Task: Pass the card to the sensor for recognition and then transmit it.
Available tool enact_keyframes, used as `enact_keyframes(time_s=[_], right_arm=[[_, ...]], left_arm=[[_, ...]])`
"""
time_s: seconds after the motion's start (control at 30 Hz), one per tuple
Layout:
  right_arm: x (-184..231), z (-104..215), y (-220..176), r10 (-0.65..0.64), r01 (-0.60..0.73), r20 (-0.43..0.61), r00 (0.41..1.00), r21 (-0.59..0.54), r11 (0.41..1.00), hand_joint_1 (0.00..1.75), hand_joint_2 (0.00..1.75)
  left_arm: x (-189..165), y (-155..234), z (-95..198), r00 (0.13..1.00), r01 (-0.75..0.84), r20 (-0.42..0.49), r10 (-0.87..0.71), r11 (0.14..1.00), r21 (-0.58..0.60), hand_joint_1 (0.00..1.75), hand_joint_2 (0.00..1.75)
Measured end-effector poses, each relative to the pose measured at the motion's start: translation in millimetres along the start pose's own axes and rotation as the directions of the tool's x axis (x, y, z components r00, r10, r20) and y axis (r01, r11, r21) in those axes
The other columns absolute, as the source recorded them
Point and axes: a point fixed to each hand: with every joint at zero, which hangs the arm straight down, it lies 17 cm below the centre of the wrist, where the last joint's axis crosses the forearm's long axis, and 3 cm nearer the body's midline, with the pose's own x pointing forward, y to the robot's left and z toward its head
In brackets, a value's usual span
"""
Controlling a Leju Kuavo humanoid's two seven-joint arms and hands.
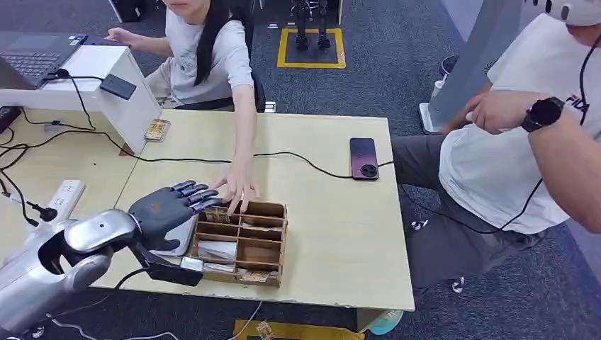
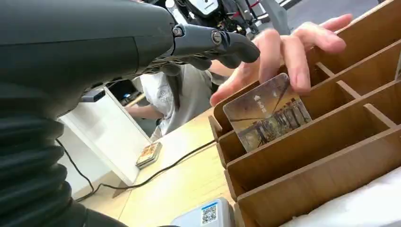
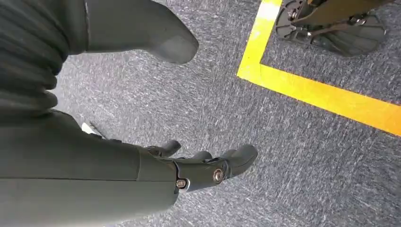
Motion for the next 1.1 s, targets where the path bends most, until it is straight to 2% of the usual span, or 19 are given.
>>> enact_keyframes(time_s=[1.1], right_arm=[[1.5, -0.1, -0.3, 0.009, -0.009, 0.006, 1.000, -0.002, 1.000, 0.00, 1.75]], left_arm=[[9.1, -11.6, -2.7, 0.999, 0.038, 0.005, -0.038, 0.999, -0.020, 0.00, 1.75]])
